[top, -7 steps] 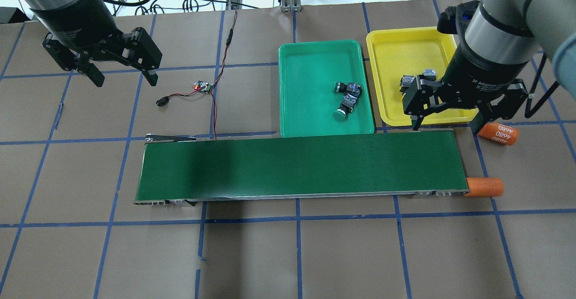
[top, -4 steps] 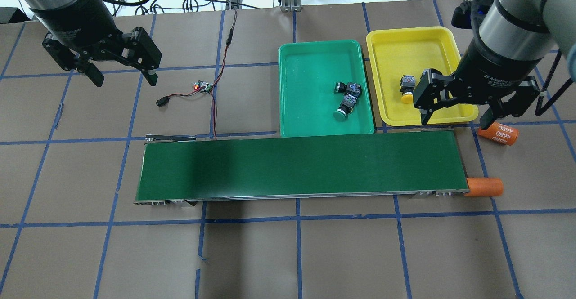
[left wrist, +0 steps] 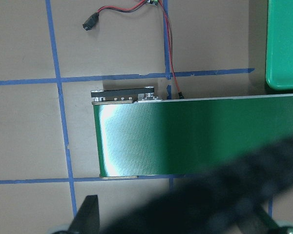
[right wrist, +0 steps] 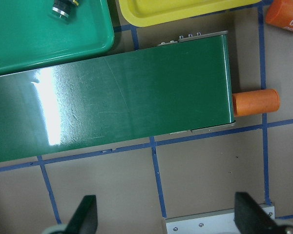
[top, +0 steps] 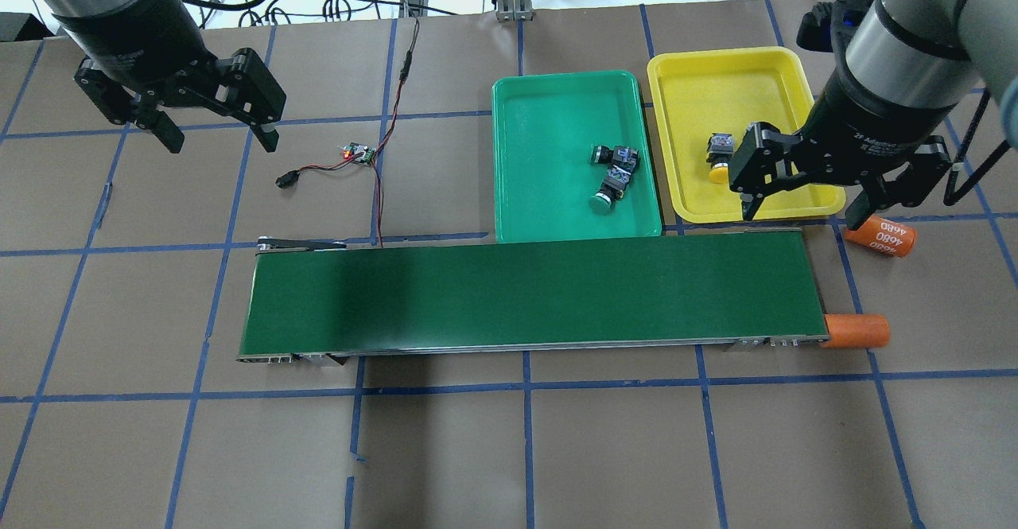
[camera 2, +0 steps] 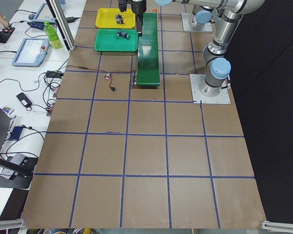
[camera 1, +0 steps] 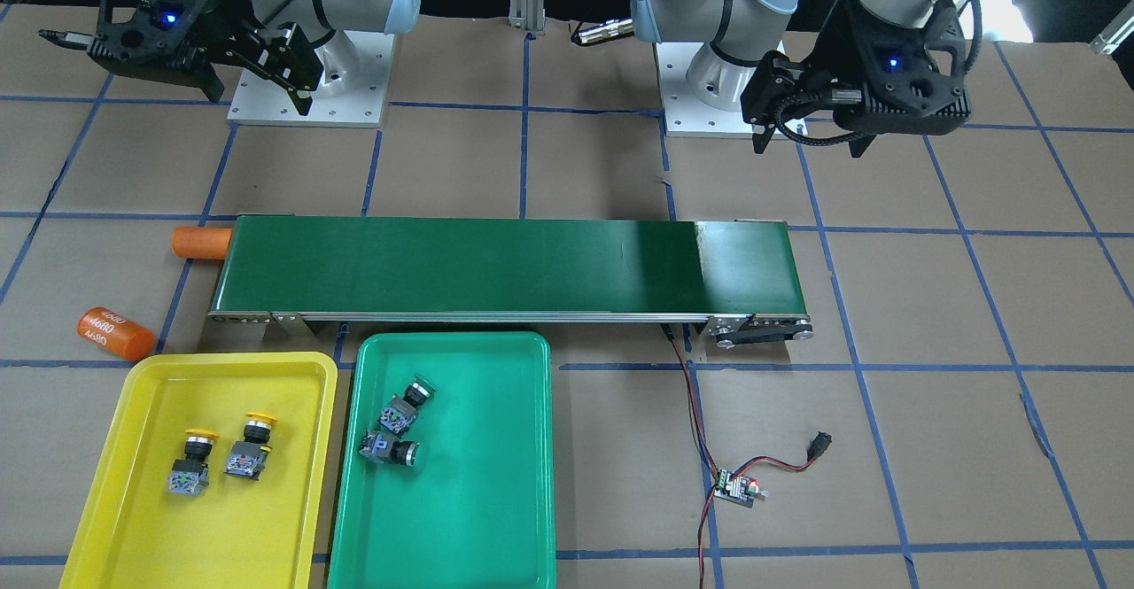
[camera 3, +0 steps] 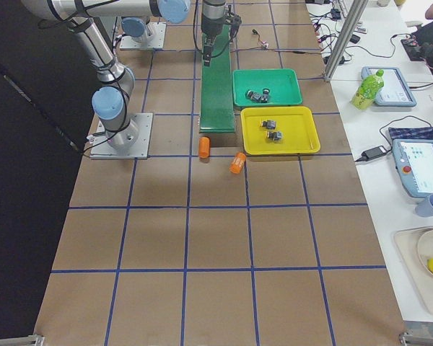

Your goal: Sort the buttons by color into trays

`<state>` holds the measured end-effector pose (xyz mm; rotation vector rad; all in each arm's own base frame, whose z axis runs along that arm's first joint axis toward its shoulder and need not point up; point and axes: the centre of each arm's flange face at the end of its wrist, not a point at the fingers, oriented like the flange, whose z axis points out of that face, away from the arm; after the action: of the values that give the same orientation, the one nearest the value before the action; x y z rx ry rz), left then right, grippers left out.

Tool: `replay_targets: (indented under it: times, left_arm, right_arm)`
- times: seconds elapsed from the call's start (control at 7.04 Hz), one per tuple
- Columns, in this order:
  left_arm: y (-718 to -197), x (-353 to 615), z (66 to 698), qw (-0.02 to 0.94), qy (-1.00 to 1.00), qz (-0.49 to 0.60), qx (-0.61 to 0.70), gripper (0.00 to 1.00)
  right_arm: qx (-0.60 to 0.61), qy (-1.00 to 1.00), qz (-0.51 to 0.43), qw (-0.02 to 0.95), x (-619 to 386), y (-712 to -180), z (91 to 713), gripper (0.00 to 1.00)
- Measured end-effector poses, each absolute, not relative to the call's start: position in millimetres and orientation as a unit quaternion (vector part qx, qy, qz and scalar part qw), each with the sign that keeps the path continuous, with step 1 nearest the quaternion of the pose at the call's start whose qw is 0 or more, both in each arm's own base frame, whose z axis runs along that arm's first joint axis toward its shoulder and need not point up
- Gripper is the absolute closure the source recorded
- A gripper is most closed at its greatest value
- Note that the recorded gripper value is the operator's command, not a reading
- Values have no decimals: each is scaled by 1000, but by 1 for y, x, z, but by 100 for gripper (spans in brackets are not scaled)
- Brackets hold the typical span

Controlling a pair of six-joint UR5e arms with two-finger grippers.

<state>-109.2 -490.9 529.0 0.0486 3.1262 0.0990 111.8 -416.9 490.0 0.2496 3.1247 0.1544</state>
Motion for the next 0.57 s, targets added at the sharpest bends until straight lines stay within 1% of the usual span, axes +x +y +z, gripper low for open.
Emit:
replay_targets:
  times: [0.57]
  left_arm:
    - [-491, -109, 529, 7, 999, 32, 16, 0]
  right_arm:
    - [73, 996, 50, 6, 114, -417, 489, 0]
